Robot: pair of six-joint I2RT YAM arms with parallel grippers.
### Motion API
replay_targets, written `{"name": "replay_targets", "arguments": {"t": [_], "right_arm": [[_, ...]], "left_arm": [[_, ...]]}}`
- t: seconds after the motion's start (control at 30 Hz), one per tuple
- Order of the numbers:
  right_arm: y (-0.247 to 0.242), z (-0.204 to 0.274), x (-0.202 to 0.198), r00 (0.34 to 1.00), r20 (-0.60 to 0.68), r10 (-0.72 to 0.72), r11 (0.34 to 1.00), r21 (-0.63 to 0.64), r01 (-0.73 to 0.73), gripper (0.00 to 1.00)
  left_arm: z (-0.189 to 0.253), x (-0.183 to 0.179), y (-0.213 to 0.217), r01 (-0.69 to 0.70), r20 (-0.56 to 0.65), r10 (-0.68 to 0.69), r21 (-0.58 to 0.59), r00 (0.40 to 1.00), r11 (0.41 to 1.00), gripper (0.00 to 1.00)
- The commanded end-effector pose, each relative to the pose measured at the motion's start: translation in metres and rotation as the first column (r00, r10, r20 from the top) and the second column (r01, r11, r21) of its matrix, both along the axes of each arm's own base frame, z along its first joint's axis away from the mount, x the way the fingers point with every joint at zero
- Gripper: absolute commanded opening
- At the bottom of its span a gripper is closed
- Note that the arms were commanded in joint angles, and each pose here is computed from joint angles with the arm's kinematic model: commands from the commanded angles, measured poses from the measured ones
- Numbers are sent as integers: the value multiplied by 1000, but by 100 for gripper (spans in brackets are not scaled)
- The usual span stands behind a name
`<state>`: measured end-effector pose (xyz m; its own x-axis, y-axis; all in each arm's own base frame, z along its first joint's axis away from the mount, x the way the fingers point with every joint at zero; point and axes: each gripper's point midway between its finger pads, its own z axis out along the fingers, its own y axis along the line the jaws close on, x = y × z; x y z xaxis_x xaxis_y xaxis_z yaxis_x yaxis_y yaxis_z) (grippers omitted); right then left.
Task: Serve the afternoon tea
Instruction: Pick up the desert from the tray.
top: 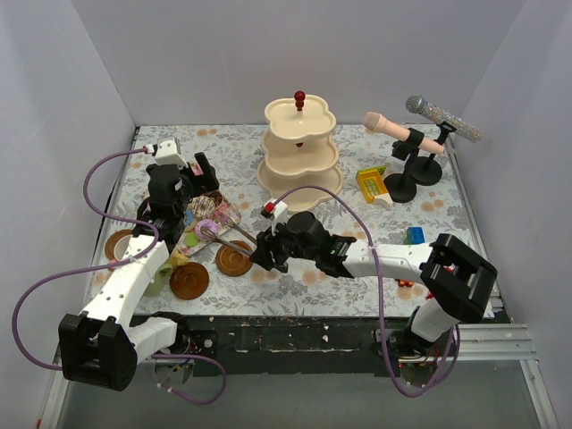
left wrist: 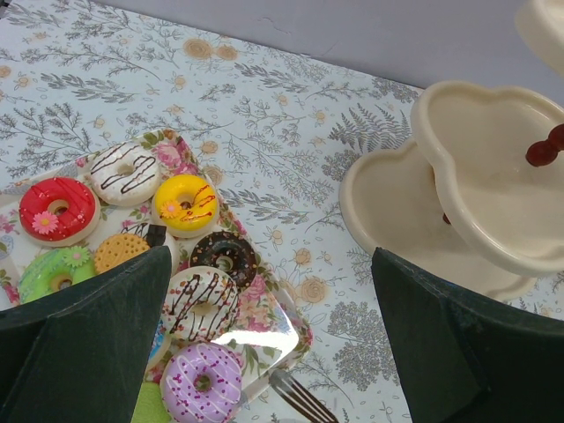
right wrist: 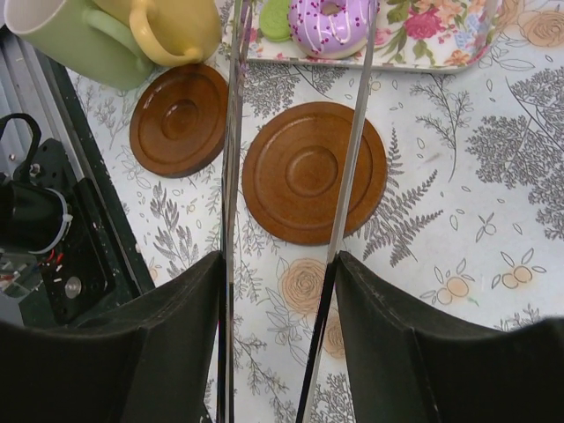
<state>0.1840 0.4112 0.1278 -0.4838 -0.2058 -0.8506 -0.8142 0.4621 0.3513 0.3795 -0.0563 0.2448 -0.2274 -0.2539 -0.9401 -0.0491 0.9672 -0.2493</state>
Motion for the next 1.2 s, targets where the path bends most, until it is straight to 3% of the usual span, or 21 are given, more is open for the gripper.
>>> {"name": "replay_targets", "arguments": {"t": [0.0, 1.17], "right_arm": [[28, 35, 8, 999, 35, 17, 995, 101, -21, 61], [54, -18, 32, 1000, -17, -16, 998, -57, 15, 63]], "left_arm": [[5, 1, -2, 10, 18, -10, 2, 1000, 1000, 98], [12, -2, -1, 11, 36, -11, 3, 999, 1000, 98]]}}
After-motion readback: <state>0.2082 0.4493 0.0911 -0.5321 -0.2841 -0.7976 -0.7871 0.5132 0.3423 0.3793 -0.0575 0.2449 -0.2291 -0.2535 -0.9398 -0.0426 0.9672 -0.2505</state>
